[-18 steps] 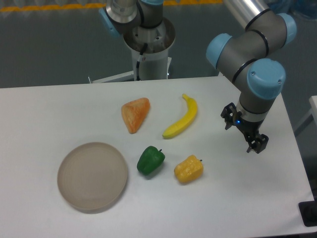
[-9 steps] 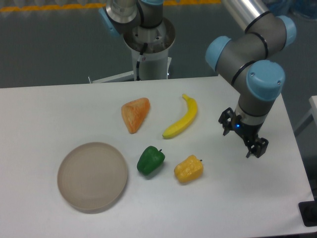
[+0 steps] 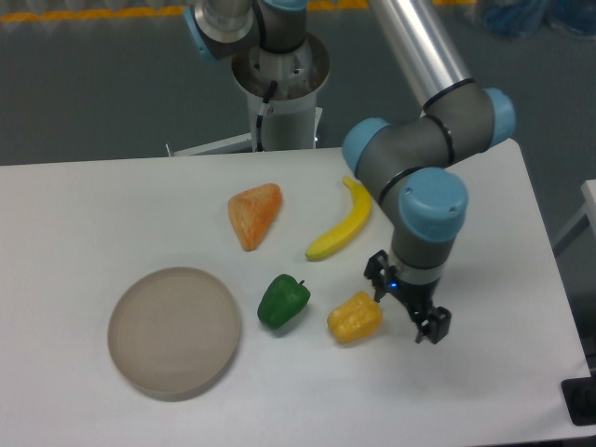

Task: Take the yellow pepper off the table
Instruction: 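Lower the open gripper down onto the yellow bell pepper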

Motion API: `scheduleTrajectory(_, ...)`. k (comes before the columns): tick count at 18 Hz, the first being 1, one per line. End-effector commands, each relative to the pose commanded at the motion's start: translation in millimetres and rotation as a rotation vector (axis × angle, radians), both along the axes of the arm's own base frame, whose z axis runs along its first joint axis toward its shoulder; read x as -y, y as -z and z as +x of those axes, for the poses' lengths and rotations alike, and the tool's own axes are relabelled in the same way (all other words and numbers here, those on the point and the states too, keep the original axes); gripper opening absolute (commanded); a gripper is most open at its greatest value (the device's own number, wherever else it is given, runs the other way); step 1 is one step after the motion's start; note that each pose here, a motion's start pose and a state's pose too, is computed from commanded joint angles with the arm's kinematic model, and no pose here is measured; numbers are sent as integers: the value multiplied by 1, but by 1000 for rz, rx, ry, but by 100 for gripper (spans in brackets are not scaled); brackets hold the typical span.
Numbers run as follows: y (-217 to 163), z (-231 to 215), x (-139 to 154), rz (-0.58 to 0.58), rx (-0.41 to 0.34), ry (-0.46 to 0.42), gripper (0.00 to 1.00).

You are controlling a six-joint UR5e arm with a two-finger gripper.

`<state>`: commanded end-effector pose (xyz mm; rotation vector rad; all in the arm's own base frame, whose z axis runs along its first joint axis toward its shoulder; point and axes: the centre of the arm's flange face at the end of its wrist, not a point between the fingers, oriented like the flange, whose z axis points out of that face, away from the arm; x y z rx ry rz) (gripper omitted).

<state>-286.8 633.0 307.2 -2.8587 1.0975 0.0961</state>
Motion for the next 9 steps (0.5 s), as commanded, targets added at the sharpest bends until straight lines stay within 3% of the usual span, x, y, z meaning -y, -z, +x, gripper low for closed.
scheduleTrajectory(9, 40, 22, 8, -76, 14, 23, 100)
